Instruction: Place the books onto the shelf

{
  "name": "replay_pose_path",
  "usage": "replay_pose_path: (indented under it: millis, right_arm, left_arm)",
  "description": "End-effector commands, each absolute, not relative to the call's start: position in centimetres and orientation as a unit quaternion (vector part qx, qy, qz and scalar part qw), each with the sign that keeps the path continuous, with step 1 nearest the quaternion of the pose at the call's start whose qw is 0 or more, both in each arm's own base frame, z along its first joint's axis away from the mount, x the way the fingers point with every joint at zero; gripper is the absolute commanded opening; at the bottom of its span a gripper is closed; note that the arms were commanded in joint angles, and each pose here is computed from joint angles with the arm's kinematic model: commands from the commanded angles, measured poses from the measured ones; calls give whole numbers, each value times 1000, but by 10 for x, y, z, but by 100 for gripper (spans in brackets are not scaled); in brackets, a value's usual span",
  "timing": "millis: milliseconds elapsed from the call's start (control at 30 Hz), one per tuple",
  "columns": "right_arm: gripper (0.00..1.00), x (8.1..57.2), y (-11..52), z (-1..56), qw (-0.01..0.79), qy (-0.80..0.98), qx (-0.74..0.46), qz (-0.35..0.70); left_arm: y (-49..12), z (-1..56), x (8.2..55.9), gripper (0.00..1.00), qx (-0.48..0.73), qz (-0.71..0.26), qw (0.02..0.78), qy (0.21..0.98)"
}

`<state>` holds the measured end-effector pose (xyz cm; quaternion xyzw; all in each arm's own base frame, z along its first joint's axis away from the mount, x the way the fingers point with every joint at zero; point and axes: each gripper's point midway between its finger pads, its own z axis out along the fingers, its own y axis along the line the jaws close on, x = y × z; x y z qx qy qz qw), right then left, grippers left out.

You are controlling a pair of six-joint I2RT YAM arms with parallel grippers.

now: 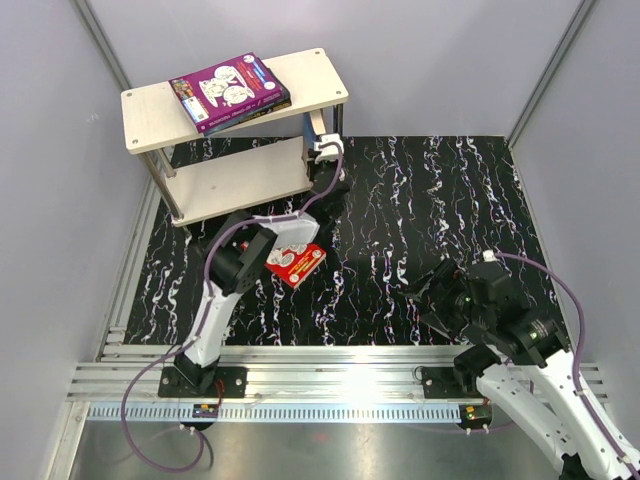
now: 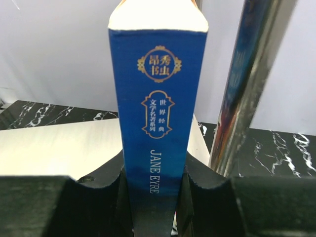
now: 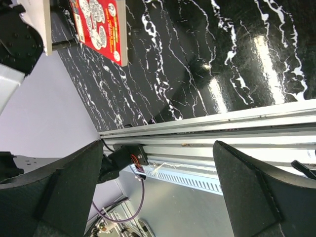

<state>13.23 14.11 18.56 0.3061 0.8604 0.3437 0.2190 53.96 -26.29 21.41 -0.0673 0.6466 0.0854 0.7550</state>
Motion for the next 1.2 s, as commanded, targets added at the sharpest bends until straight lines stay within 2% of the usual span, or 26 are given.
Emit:
replay_pose_path:
  millis: [0,400,433,533,567,667,800,900,1100,1133,1167]
  right_arm:
    - [100,131,144,178,213,854,316,355]
    - [100,113,138,139,184,831,368,375]
    - [100,113,138,136,181,827,376,376]
    - [100,113,137,136,183,820,384,383]
    - [100,113,137,137,184,819,384,385]
    - [100,114,138,137,183,819,386,384]
    - [100,117,140,138,182,821,381,383]
    - [100,119,142,140,183,823,377,384]
    - [100,118,142,141,183,824,374,385]
    - [100,117,142,140,182,824,373,385]
    - [100,117,142,141,182,824,372,386]
  left_arm:
    - [-246,305,548,0,-177,6,837,518]
    - [-270,274,595,0,-196,-9,824,531]
    - [-271,269,596,3,-195,-10,821,537]
    - [-275,267,595,31,-192,-21,815,546]
    - [-277,266,596,53,-189,-24,814,550]
    - [-281,266,597,82,-187,-32,810,555]
    - [-284,268,597,94,-177,-34,807,563]
    - [-287,267,595,98,-166,-32,806,567]
    - [-306,268,593,99,-120,-51,808,574]
    - [-307,274,595,74,-117,-52,812,569]
    - [-308,268,600,62,-107,-46,811,574]
